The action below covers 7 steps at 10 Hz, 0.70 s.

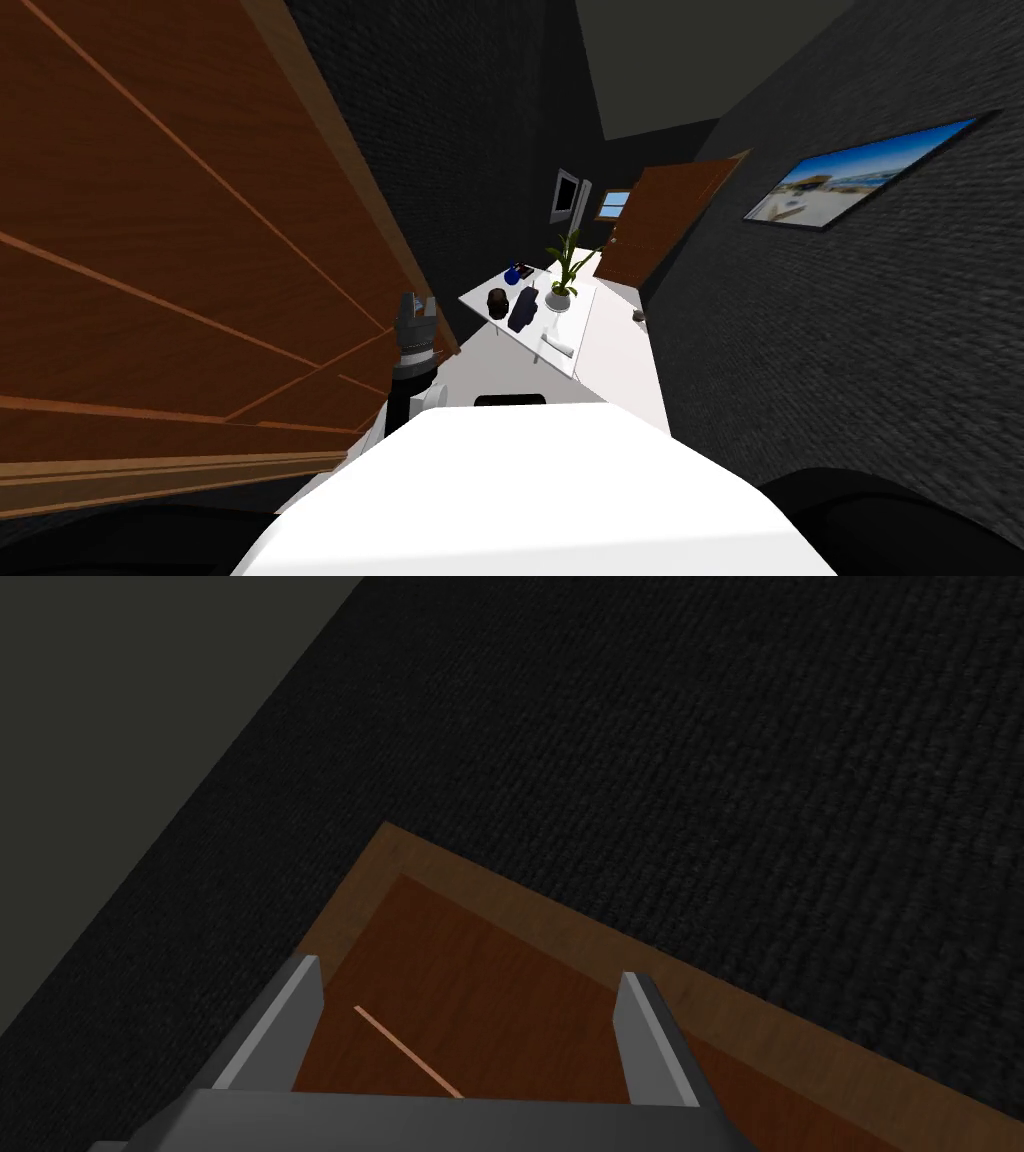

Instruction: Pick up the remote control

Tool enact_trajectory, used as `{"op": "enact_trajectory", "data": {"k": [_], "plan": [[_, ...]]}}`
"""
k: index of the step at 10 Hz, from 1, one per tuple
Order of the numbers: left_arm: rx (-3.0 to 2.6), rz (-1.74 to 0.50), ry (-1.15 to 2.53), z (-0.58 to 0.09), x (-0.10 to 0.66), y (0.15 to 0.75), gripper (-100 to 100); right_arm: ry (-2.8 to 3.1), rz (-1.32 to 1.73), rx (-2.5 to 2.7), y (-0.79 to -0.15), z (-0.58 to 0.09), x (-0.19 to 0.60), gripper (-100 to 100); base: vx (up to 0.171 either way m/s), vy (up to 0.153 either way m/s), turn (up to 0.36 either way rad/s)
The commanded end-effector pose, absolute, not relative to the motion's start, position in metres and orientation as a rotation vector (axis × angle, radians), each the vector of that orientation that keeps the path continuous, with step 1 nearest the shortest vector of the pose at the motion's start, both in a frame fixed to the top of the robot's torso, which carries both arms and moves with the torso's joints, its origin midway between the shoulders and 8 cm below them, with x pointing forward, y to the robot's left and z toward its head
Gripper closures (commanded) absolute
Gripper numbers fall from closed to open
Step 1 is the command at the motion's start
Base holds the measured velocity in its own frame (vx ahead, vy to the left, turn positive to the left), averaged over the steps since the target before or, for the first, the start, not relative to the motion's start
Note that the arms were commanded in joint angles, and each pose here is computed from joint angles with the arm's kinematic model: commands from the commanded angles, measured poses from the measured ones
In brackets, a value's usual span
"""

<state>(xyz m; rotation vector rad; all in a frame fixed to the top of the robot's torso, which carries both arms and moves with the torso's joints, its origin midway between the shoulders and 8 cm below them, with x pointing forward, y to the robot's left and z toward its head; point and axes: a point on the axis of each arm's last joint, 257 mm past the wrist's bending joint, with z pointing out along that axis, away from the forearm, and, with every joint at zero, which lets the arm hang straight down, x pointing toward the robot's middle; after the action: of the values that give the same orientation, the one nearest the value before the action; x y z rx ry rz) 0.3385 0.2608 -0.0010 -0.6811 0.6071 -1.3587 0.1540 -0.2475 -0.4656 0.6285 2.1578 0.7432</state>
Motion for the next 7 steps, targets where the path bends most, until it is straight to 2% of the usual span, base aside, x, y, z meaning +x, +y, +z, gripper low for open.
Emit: {"op": "enact_trajectory", "data": {"k": [1, 6, 7], "plan": [[-0.681, -1.359, 0.607, -0.001, 0.339, 0.261, 0, 2.278, 0.677, 0.599, -0.264, -0.49, 0.116, -100, 0.056, 0.07, 0.311], [-0.681, -1.359, 0.607, -0.001, 0.339, 0.261, 0, 2.473, 0.564, 0.533, -0.293, -0.525, 0.045, -100, 0.071, 0.059, 0.193], [-0.681, -1.359, 0.607, -0.001, 0.338, 0.261, 0, 2.56, 0.511, 0.493, -0.307, -0.536, 0.011, -100, 0.097, 0.067, 0.284]]}}
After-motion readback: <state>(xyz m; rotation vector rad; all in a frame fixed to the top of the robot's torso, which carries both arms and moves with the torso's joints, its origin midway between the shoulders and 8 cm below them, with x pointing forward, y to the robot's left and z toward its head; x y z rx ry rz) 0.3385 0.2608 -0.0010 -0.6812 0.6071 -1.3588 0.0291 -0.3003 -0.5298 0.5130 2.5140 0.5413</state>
